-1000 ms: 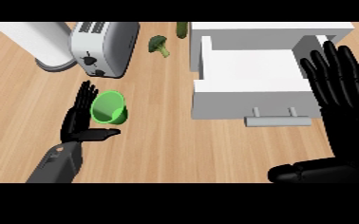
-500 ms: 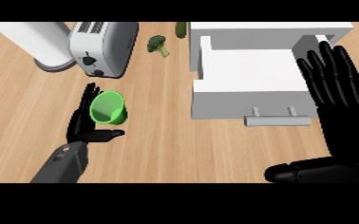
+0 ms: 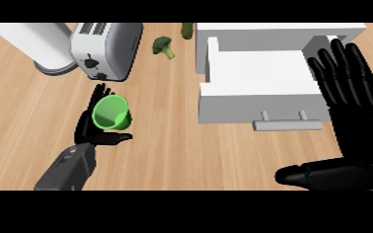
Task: Pick up the cup, place it into the drawer and close the drawer
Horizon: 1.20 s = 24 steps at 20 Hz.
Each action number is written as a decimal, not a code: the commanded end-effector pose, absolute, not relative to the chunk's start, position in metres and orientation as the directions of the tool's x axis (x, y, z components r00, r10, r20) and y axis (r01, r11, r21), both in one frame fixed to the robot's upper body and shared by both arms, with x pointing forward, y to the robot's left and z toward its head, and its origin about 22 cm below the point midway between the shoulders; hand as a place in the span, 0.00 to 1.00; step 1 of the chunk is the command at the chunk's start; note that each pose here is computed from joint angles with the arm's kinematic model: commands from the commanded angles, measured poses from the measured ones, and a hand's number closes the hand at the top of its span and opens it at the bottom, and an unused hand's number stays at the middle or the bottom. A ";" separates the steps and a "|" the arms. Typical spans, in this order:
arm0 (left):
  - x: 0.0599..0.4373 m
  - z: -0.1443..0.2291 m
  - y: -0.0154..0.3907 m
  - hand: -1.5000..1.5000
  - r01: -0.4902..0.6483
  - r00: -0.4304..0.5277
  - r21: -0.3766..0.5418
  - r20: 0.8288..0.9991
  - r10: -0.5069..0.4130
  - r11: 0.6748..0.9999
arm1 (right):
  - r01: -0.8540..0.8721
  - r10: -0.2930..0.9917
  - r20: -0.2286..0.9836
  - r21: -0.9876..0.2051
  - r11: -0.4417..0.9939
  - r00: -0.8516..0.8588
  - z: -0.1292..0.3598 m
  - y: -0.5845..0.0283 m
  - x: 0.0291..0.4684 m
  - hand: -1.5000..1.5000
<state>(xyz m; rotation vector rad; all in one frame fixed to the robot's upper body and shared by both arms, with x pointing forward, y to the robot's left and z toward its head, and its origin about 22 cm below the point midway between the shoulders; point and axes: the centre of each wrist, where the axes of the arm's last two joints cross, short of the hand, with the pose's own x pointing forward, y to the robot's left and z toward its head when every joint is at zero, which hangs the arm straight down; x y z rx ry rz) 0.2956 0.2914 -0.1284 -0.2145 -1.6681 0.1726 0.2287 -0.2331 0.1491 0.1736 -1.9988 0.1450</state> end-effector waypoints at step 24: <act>0.270 -0.132 0.298 1.00 -0.030 -0.452 -0.282 0.860 0.239 0.959 | -0.159 -0.051 0.903 -0.019 0.987 -0.427 0.143 -0.233 0.219 0.00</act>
